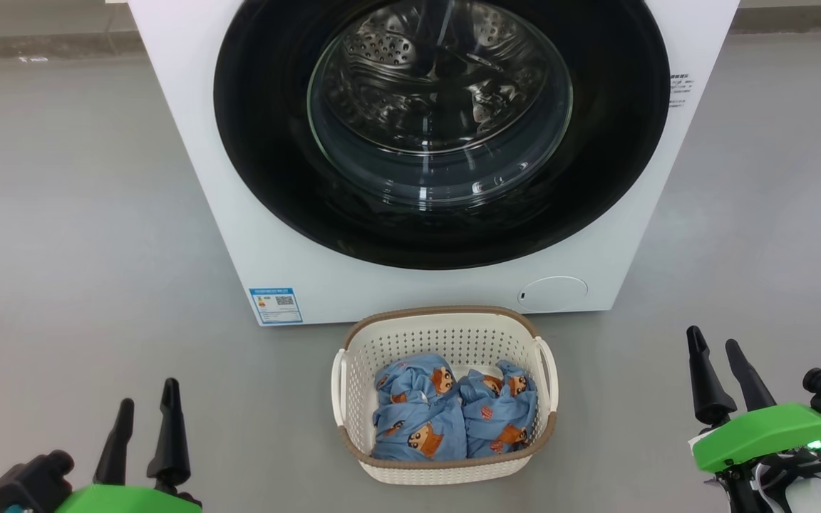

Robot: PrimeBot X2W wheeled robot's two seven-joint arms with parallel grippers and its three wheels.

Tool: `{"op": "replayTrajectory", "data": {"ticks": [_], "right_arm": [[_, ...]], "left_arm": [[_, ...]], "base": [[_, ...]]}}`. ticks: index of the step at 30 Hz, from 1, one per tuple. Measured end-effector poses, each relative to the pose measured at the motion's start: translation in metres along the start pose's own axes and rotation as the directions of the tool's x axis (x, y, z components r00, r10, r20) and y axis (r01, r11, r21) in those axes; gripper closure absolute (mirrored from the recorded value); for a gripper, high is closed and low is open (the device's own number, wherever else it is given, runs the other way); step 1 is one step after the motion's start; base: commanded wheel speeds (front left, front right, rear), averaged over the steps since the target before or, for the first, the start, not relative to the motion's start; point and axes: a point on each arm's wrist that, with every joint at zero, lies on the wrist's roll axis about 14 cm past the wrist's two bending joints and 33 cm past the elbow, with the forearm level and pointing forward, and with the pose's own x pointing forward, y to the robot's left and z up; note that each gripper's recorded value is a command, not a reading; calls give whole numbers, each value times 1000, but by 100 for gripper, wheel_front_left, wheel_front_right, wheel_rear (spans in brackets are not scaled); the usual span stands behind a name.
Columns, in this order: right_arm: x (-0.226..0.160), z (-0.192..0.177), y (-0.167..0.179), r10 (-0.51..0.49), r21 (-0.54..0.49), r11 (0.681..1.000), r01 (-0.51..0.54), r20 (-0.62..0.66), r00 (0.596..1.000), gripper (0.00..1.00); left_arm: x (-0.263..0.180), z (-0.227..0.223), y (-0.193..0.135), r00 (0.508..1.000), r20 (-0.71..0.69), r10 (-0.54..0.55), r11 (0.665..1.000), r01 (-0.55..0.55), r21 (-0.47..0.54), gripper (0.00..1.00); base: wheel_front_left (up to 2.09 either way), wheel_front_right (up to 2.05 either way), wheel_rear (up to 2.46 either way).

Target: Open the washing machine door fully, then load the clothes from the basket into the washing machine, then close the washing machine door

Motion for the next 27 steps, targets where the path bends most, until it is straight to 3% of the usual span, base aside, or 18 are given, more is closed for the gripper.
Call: {"op": "replayTrajectory", "data": {"ticks": [15,27], "right_arm": [[-1,6,1,28,-194,981,-24,19,999,0],[1,10,8,70,-345,937,-56,30,997,0]], "left_arm": [[1,4,-7,999,20,-37,985,33,172,0],[2,4,-7,998,26,-53,963,44,267,0]], "base": [[0,0,0],[0,0,0]]}}
